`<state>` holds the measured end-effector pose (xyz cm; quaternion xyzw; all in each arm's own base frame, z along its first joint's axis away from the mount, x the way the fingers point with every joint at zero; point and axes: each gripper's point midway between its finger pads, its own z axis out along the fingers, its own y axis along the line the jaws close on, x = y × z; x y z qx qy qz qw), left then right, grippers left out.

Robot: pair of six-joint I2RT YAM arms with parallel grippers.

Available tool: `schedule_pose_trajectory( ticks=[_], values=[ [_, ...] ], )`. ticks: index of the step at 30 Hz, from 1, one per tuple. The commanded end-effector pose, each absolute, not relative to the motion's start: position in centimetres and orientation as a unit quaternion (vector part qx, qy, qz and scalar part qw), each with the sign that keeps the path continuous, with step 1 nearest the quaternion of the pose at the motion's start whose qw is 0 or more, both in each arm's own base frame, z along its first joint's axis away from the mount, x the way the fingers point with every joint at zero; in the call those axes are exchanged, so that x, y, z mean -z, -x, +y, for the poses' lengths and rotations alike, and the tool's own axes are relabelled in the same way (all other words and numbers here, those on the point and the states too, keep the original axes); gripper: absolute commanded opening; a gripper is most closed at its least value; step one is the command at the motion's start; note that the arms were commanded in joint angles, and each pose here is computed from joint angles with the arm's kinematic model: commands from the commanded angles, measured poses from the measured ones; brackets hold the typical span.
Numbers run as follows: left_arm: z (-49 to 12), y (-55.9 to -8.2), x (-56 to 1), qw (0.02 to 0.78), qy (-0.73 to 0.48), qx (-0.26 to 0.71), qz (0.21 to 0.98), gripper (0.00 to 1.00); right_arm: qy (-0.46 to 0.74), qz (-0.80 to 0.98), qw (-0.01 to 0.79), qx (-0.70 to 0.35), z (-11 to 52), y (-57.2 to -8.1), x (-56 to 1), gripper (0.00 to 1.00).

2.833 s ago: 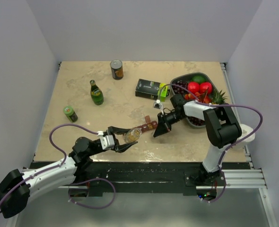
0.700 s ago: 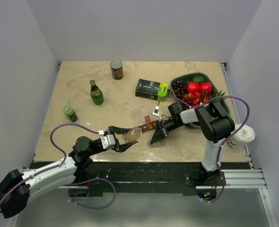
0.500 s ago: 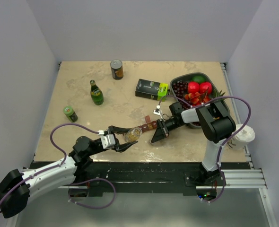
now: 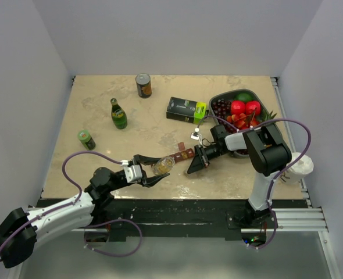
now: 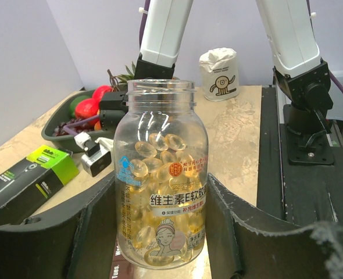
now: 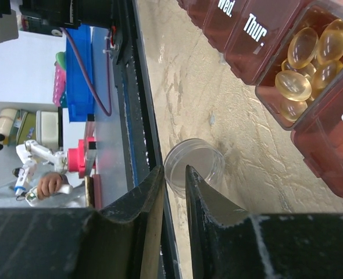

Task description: Sort the pills into containers

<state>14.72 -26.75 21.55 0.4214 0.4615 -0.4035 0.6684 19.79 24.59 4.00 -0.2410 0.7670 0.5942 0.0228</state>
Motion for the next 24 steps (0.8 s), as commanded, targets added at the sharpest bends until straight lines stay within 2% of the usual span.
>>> schedule_pose_trajectory(
  ticks=[1,5,13,15,22,24],
  values=[
    [-26.9,-14.7,-25.1,0.702,-0.416,0.401,0.417,0.00,0.263,0.760,0.057,-0.592,24.6,-20.7,-5.5,0.27],
    [-26.8,-14.7,-25.1,0.702,-0.415,0.402,0.417,0.00,0.270,0.757,0.063,-0.592,24.4,-20.9,-5.9,0.31],
    [-26.8,-14.6,-25.2,0.702,-0.415,0.403,0.416,0.00,0.292,0.758,0.086,-0.577,24.2,-21.4,-6.5,0.31],
    [-26.8,-14.6,-25.3,0.702,-0.415,0.403,0.415,0.00,0.302,0.757,0.096,-0.570,24.1,-21.4,-7.0,0.36],
    [-26.7,-14.5,-25.7,0.704,-0.413,0.403,0.413,0.00,0.342,0.763,0.161,-0.525,23.2,-22.9,-9.2,0.39],
    [-26.6,-14.5,-25.8,0.705,-0.414,0.401,0.412,0.00,0.378,0.769,0.185,-0.481,22.5,-23.7,-9.6,0.40]
  ],
)
